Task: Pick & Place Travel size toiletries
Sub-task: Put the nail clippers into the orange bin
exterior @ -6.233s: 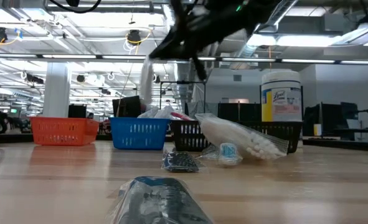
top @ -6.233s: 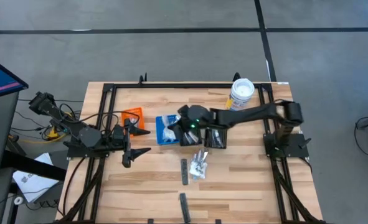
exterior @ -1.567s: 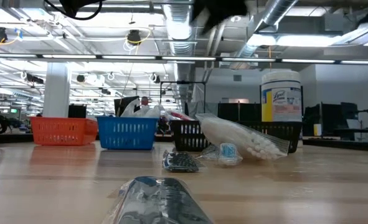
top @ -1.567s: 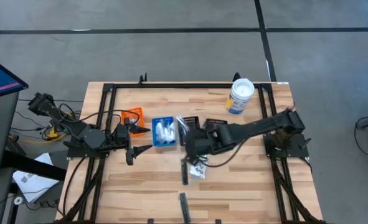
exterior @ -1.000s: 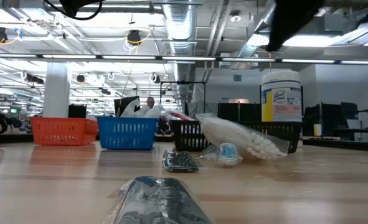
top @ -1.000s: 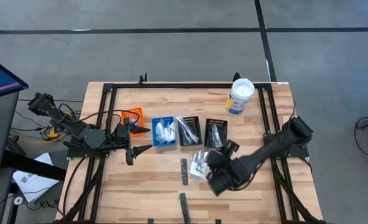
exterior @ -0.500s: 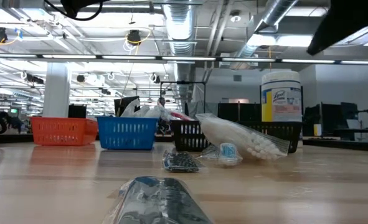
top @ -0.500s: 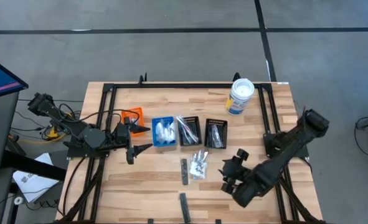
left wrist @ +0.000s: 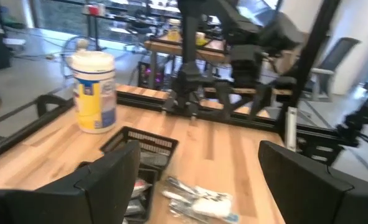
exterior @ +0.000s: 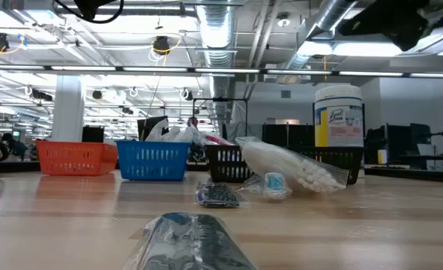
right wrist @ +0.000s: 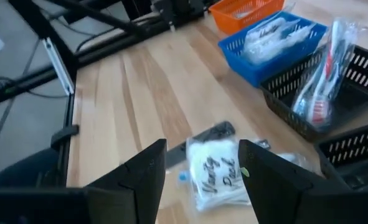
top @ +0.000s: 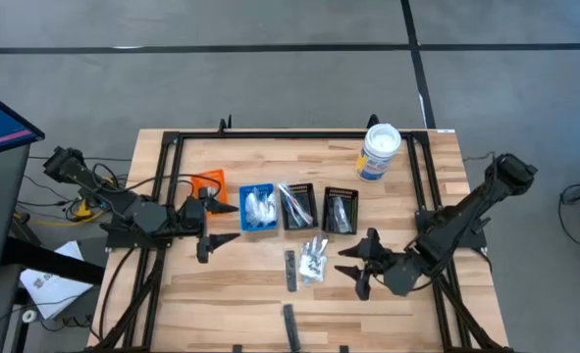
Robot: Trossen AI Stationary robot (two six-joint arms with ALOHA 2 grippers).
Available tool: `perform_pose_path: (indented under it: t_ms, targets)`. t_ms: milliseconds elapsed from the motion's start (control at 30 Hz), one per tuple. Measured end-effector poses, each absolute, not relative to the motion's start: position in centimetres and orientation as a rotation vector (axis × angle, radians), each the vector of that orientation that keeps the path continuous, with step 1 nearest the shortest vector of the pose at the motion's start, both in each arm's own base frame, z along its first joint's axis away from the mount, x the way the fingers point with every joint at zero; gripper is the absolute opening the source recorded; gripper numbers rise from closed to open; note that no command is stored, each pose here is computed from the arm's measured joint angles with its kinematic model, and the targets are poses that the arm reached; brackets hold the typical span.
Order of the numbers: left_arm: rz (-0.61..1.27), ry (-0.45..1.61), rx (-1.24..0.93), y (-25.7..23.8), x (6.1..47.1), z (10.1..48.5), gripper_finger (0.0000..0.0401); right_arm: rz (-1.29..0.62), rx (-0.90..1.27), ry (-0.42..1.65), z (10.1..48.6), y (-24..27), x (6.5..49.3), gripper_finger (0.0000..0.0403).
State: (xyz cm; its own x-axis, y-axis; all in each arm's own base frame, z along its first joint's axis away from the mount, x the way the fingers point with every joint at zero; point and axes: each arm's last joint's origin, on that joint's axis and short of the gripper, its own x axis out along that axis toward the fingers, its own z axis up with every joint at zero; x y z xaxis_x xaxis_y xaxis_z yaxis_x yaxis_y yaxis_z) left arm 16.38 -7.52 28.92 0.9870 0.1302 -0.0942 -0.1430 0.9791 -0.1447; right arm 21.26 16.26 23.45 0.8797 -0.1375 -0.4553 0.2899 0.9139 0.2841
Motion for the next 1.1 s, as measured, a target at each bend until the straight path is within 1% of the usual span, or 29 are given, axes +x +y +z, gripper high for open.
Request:
perform_pose_path:
  t_ms: [100,267,333,567,667,767,867,1100]
  targets:
    - [0.048,0.099,-0.166,-7.6,16.5,28.9,0.0319,-0.233,0.374,0.423,23.5,16.2,21.7,0.0193]
    - [-0.207,0.19,-0.25,-8.2,17.4,28.1,0.0319,-0.22,0.394,0.399,23.5,16.4,22.1,0.0193]
    - [-0.251,0.231,-0.252,-8.5,17.9,27.5,0.0319,-0.199,0.393,0.405,23.6,16.5,22.1,0.0193]
    - [-0.254,0.339,-0.203,-8.7,20.4,26.2,0.0319,-0.208,0.394,0.434,23.3,15.8,22.7,0.0192]
    - [-0.261,0.387,-0.193,-9.0,21.4,25.8,0.0313,-0.187,0.44,0.461,23.2,15.7,22.7,0.0187]
    - [-0.302,0.425,-0.194,-9.5,22.1,25.4,0.0299,-0.148,0.465,0.523,22.7,15.9,22.8,0.0179]
    - [-0.333,0.455,-0.197,-9.9,22.7,25.0,0.0282,-0.141,0.443,0.558,21.9,16.4,22.8,0.0169]
    - [-0.321,0.511,-0.189,-10.3,23.8,23.5,0.0233,-0.199,0.373,0.652,18.6,16.9,23.8,0.0147]
